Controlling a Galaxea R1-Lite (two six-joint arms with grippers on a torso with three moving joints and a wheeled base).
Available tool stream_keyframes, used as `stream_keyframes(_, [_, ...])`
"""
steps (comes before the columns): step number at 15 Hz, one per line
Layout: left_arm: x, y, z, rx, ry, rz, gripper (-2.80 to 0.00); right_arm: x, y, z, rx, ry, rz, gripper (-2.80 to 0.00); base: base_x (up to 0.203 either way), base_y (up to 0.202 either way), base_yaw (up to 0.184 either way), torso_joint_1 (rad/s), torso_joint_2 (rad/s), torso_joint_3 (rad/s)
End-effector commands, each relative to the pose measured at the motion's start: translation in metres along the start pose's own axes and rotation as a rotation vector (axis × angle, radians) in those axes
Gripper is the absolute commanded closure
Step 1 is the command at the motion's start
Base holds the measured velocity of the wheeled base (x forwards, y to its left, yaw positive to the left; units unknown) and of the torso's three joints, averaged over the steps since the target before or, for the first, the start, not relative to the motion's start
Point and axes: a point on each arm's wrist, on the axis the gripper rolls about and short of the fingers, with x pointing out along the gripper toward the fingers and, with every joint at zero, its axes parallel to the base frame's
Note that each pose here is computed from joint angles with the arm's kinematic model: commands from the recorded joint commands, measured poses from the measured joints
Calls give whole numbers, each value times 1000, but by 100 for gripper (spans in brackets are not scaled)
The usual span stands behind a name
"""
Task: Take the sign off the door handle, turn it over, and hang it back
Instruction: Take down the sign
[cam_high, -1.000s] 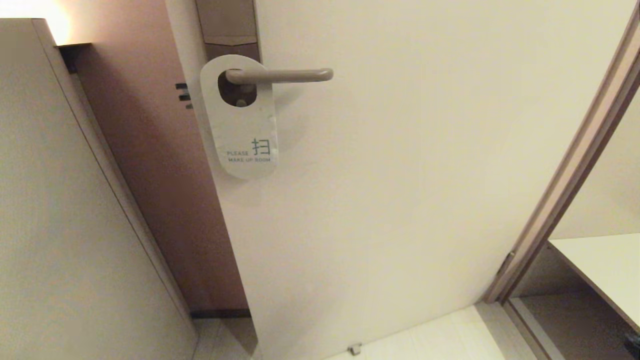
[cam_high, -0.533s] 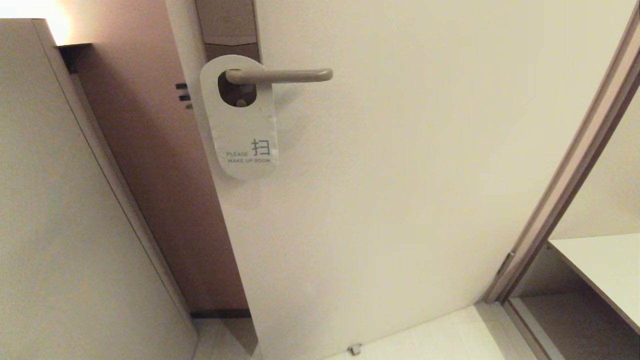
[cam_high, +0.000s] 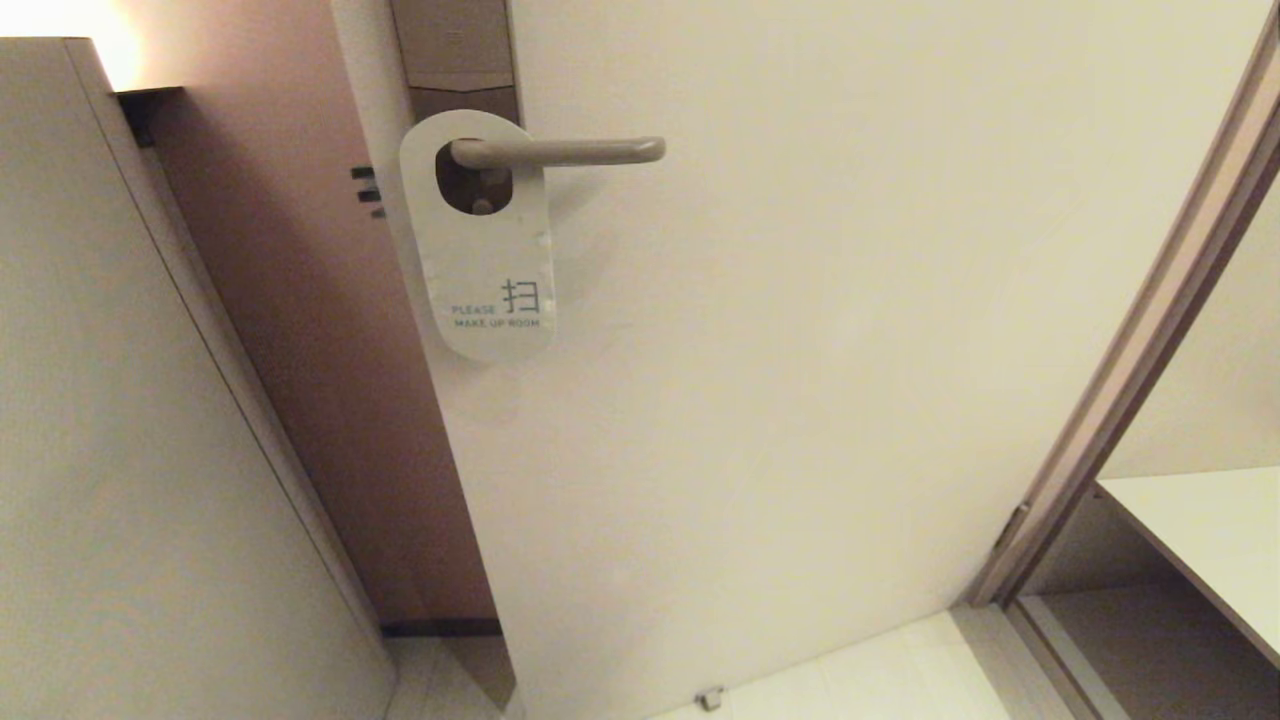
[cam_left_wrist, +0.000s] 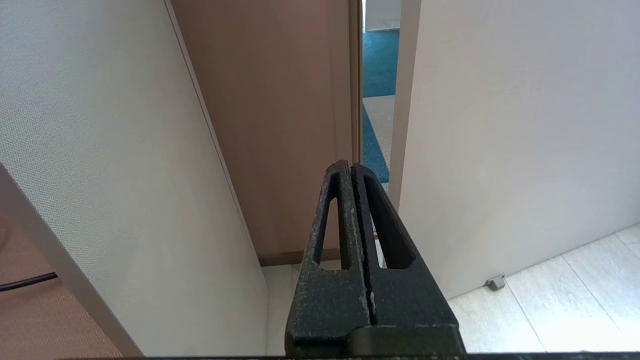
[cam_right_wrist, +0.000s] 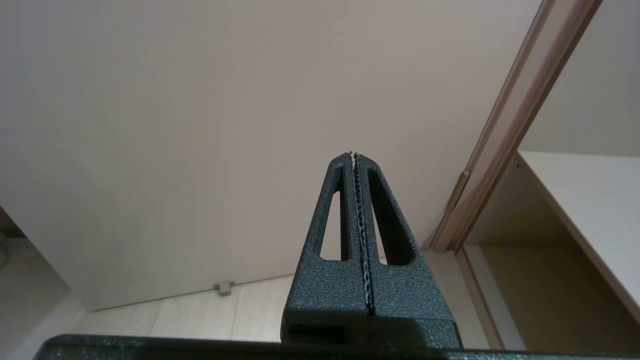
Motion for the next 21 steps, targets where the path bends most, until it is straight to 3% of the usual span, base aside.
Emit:
stream_keyframes(1, [0,0,0,0,1,0,0,0,0,0,-10,-8,4,0,0,0,0,0,0,0])
stream_keyframes(21, [0,0,0,-18,1,20,0,0,0,0,-4,-8,3,0,0,0,0,0,0,0])
